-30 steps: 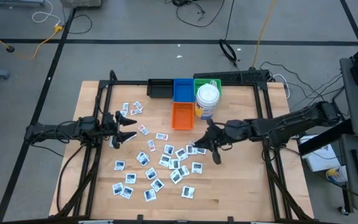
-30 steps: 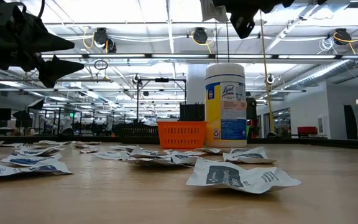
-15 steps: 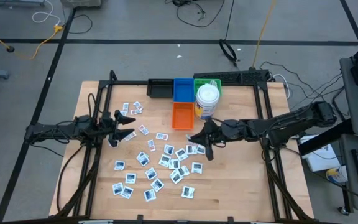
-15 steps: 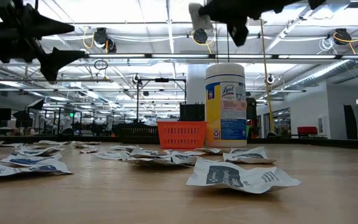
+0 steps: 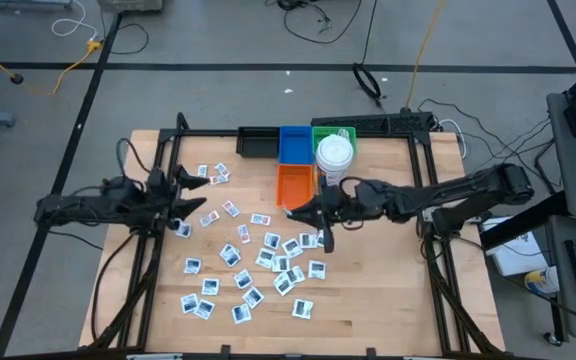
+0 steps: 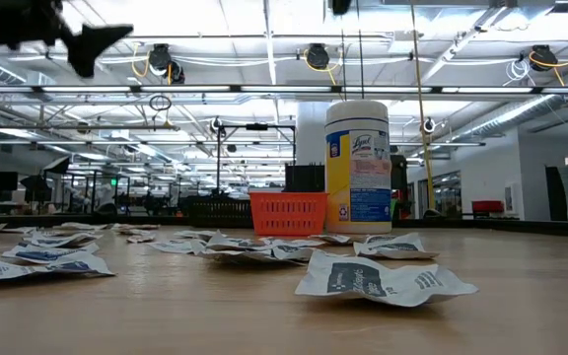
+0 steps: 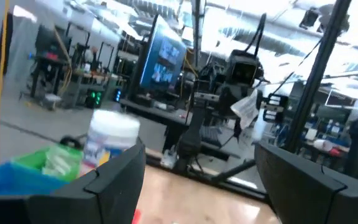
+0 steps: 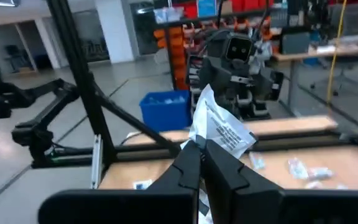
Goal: Pick & Place First Aid Supplies
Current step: Put the gray towelette pack into the black bin
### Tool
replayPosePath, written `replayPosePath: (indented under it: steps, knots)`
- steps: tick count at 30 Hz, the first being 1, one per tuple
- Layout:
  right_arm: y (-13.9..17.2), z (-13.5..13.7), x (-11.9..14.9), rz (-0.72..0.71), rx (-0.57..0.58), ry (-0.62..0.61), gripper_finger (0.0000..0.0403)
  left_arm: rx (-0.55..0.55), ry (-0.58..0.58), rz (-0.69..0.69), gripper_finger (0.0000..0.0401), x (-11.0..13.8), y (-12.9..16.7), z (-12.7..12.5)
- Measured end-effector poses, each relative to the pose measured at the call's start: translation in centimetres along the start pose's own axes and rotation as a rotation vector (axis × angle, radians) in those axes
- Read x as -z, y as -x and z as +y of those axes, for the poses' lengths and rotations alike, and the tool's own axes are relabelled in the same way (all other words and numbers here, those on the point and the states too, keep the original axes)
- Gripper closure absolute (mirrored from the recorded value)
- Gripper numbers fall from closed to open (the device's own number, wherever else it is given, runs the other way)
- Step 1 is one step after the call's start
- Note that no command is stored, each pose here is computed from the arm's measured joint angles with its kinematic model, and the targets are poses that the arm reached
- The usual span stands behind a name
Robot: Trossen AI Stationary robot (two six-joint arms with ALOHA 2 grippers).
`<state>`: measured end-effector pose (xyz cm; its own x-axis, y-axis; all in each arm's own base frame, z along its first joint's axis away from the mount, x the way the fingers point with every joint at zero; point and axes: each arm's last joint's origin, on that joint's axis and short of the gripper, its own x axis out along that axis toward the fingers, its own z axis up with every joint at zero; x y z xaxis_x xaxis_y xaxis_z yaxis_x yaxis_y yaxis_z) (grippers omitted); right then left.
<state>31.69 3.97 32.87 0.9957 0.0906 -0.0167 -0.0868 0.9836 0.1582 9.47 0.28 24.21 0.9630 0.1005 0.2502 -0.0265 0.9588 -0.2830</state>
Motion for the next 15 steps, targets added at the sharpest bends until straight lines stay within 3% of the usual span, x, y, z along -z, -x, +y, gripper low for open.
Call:
replayPosePath:
  steps: [8,15]
  knots:
    - [-0.1,-1.0,-4.6,-0.096,-0.156,0.021,0.0403,0.095,-0.068,0.044,0.0096,-5.4,-4.1,-2.2]
    - [0.0,-1.0,-5.6,-0.123,-0.196,0.063,0.0403,0.133,-0.133,0.135,0.0096,-7.4,-10.0,-3.6]
